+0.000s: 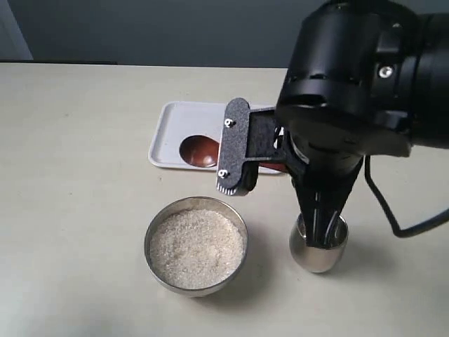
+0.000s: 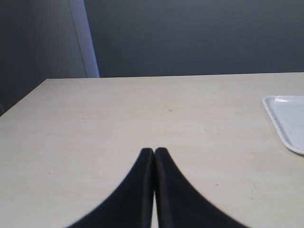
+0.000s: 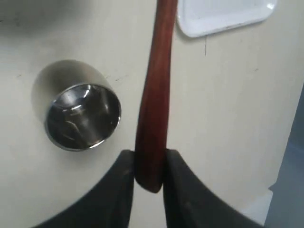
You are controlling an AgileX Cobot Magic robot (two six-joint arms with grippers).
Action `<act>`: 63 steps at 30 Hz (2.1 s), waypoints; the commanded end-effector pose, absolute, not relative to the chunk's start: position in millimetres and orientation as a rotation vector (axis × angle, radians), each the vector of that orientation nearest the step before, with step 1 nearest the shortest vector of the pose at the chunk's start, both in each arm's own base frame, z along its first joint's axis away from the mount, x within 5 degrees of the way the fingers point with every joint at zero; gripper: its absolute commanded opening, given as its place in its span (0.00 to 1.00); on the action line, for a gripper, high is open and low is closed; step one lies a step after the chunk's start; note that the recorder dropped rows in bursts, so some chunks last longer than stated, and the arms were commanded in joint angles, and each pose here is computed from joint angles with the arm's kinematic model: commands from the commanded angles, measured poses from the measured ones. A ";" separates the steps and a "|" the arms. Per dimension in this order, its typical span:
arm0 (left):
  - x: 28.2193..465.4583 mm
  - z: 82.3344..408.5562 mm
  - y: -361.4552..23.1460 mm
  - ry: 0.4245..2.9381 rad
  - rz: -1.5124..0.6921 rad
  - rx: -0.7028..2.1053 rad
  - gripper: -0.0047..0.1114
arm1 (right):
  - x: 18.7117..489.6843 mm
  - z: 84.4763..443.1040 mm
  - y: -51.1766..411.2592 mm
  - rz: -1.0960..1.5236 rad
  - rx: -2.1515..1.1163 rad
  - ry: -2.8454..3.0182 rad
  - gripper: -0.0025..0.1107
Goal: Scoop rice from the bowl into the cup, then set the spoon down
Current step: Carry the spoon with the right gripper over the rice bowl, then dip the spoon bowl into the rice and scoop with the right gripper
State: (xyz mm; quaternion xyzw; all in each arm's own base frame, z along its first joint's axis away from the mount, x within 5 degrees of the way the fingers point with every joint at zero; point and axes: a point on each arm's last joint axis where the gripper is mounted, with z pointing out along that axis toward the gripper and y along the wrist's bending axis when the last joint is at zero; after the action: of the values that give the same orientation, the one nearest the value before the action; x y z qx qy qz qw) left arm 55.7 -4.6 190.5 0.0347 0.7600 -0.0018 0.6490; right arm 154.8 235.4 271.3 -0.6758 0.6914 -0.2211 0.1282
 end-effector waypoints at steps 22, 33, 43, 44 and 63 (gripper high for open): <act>55.5 192.4 -4.3 1.711 0.001 0.078 0.04 | 142.9 196.9 262.0 -0.990 -2.253 1.796 0.03; 55.5 192.4 -4.3 1.711 0.001 0.078 0.04 | 141.9 194.0 265.1 -1.025 -2.275 1.744 0.03; 55.5 192.4 -4.3 1.711 0.001 0.078 0.04 | 126.2 183.1 275.1 -1.038 -2.342 1.672 0.03; 55.5 192.4 -4.4 1.710 0.000 0.080 0.04 | 126.3 181.7 275.4 -1.041 -2.346 1.672 0.03; 55.3 192.4 -5.9 1.709 -0.021 0.103 0.04 | 113.9 184.5 286.3 -0.802 -2.414 1.826 0.03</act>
State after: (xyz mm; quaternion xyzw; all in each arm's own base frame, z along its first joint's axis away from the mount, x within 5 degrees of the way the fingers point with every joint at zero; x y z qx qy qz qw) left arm 55.6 -5.9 190.5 0.0433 0.7596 -0.0091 0.6489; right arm 117.3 285.0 184.9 -0.7689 0.5779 -0.2731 0.0133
